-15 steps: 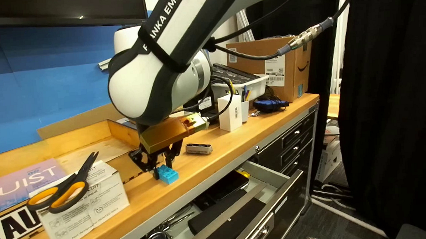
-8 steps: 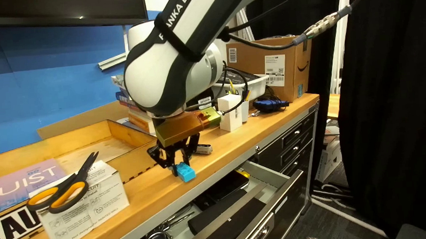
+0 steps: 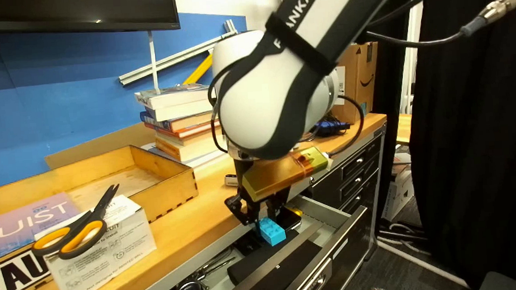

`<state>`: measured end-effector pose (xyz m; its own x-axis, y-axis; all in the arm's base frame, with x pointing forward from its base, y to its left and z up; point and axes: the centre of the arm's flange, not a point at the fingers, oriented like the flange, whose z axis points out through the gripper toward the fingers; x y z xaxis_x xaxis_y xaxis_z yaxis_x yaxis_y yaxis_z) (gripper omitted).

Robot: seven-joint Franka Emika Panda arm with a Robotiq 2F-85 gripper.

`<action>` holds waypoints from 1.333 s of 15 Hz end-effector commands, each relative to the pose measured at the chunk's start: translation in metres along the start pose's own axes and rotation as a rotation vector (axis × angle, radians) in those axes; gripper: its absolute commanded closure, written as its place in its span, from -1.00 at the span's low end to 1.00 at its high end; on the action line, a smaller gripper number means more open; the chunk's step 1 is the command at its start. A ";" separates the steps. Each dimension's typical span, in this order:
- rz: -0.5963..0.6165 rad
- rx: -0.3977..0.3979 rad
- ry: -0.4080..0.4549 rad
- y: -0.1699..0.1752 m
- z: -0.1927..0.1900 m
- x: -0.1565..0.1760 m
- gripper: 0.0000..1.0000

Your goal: Pick up the blue object from the counter and put it in the open drawer and close it

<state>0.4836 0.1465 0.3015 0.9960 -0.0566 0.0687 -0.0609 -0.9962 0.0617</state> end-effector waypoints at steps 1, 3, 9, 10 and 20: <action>0.098 0.036 0.125 0.000 0.018 -0.017 0.70; 0.132 0.045 0.163 -0.006 0.027 -0.013 0.70; 0.137 -0.019 0.116 -0.006 0.031 -0.019 -0.65; 0.136 -0.032 0.097 -0.003 0.026 -0.022 -0.82; -0.038 -0.090 -0.383 0.059 0.030 -0.068 -1.00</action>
<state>0.4261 0.1059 0.2755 0.9699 -0.0995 -0.2223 -0.0647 -0.9852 0.1589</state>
